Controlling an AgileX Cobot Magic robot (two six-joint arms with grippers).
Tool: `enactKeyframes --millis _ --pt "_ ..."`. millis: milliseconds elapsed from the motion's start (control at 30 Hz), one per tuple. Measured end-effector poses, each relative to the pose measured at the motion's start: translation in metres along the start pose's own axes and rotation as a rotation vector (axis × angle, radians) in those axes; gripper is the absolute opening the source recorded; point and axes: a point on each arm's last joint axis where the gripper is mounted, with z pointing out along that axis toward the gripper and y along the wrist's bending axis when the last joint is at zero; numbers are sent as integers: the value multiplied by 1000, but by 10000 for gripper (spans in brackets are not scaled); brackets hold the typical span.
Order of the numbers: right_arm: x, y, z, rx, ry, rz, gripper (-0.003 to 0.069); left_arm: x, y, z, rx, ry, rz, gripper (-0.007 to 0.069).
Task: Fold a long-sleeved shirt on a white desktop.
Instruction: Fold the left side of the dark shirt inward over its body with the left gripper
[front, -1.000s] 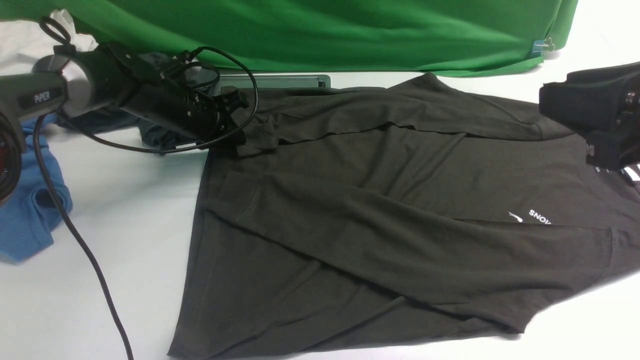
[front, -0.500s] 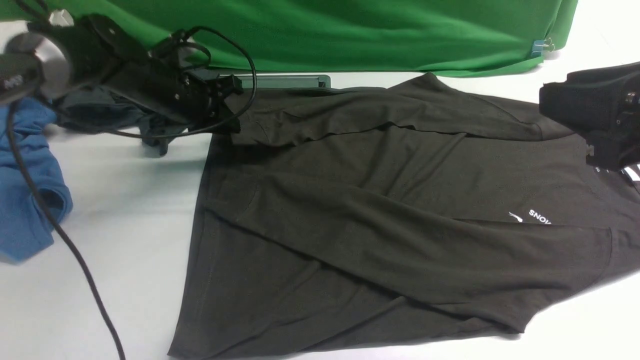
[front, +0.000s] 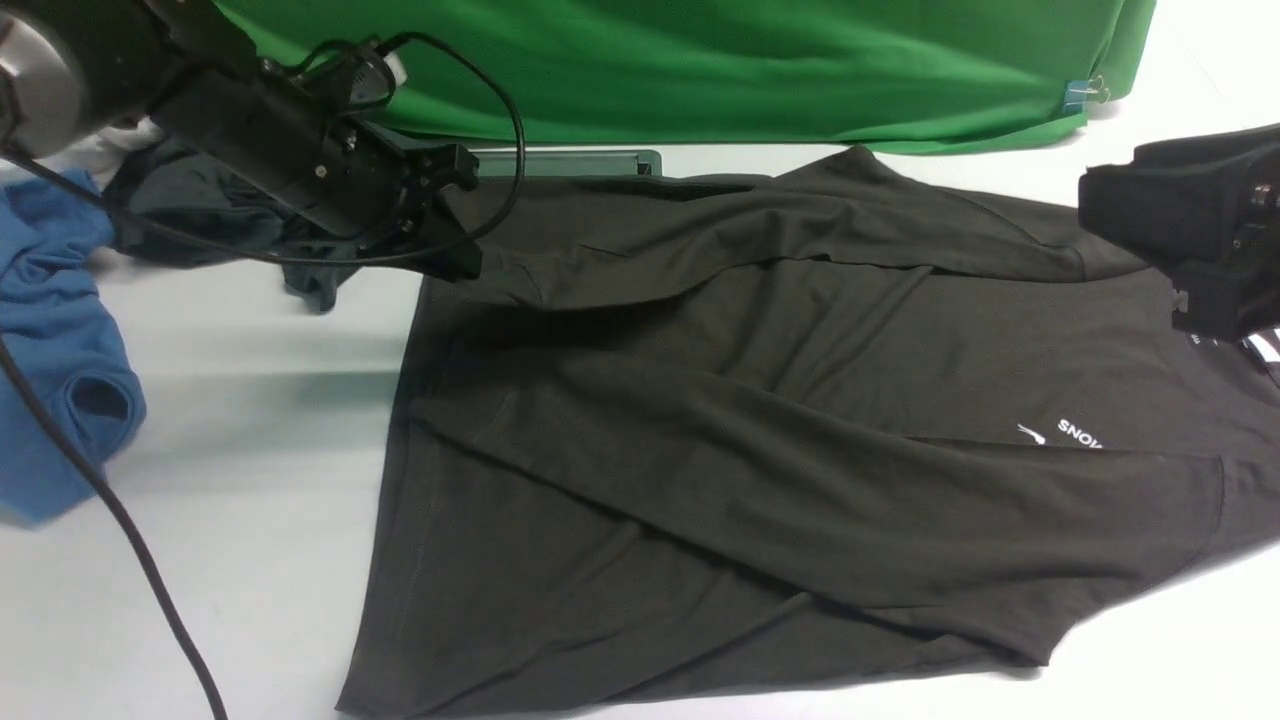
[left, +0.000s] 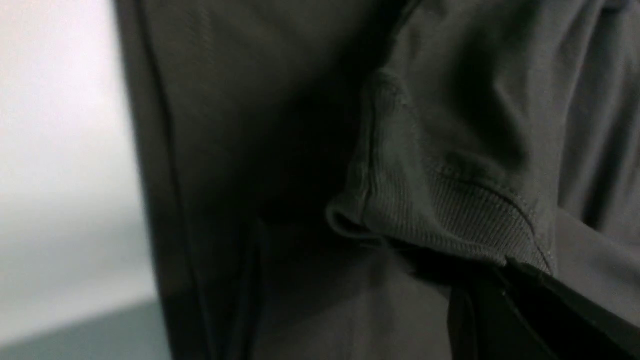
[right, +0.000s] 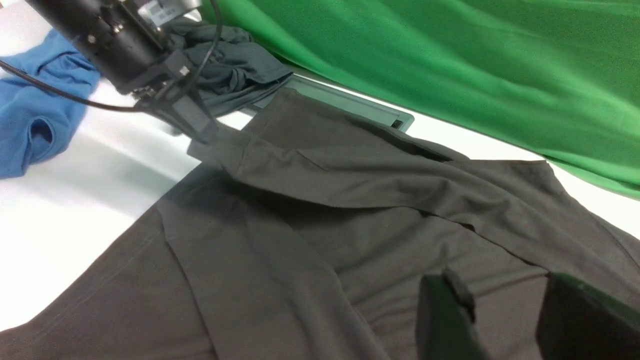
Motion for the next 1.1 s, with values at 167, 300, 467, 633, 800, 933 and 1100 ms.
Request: enactKeyframes --millis 167,300,467,633,800,933,1100 --pt "0 0 0 0 1 0 262 4 -10 -15 13 11 30 29" --pt "0 0 0 0 1 -1 262 14 -13 -20 11 15 29 29" --pt "0 0 0 0 1 -1 262 36 -4 -7 -2 51 -9 29" --pt "0 0 0 0 1 -1 262 65 17 22 -52 71 -83 29" --pt "0 0 0 0 1 -1 262 70 24 29 -89 35 -99 31" --pt "0 0 0 0 1 -1 262 72 23 29 -84 58 -96 72" --pt "0 0 0 0 1 -1 262 79 23 25 -101 131 -55 212"
